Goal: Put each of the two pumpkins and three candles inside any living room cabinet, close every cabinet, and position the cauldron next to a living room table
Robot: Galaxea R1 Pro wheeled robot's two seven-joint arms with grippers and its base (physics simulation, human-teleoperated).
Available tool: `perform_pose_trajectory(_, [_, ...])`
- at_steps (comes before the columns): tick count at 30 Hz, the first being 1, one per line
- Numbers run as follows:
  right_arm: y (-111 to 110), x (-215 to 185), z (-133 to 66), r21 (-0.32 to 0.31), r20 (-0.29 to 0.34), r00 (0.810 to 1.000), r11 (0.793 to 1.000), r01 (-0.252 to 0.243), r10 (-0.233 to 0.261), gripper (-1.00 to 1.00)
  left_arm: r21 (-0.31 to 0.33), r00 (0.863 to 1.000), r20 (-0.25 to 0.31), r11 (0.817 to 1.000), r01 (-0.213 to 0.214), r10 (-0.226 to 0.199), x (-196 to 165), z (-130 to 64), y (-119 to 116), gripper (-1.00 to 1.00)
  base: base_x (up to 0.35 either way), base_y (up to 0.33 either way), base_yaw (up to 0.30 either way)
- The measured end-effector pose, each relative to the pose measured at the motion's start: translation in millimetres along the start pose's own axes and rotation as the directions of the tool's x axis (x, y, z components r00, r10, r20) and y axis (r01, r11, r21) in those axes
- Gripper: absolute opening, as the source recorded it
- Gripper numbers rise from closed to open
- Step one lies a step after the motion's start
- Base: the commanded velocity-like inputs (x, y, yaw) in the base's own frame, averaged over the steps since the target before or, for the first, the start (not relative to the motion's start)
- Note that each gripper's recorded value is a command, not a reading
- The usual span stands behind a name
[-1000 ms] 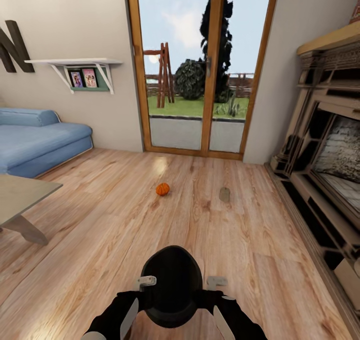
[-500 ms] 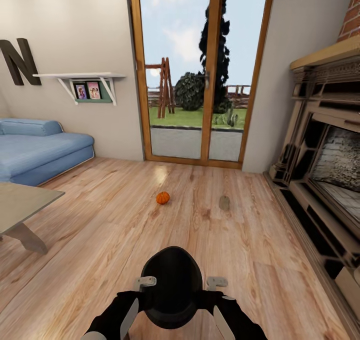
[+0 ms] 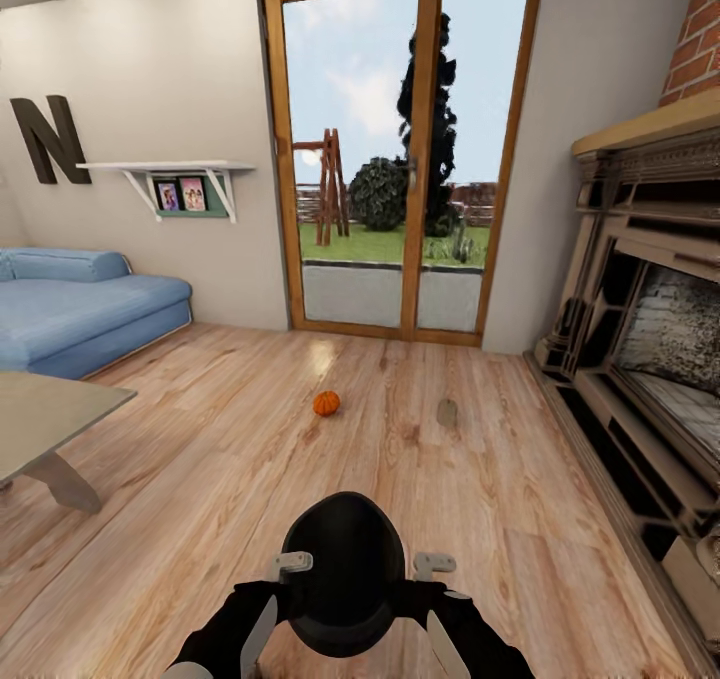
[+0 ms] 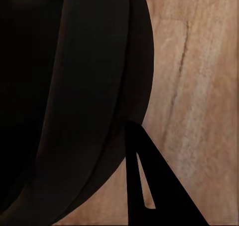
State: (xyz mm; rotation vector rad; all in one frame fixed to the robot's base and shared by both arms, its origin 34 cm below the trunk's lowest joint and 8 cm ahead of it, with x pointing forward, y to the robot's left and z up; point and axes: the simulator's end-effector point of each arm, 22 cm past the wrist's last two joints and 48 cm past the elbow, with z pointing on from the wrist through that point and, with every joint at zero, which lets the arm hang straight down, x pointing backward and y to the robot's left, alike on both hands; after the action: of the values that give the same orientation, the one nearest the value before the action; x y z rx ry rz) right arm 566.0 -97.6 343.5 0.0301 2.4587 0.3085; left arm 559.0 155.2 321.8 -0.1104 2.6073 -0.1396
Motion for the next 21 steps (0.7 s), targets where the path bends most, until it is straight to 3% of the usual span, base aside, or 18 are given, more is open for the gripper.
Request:
perform_pose_trajectory(8, [4, -14, -10.7, 0.0, -0.001, 1.0, 1.0, 0.0, 0.0, -1.0, 0.0, 1.0, 0.0, 1.0, 0.0, 0.0, -13, -13.0, -2, -1.0, -0.262, 0.0, 0.0])
perform_pose_trajectory(21, [10, -38, -28.2, 0.0, -0.001, 1.0, 1.0, -0.001, 0.001, -1.0, 0.0, 1.0, -0.001, 1.0, 0.0, 0.0, -33, -34.1, -6, -1.0, -0.022, 0.0, 0.0])
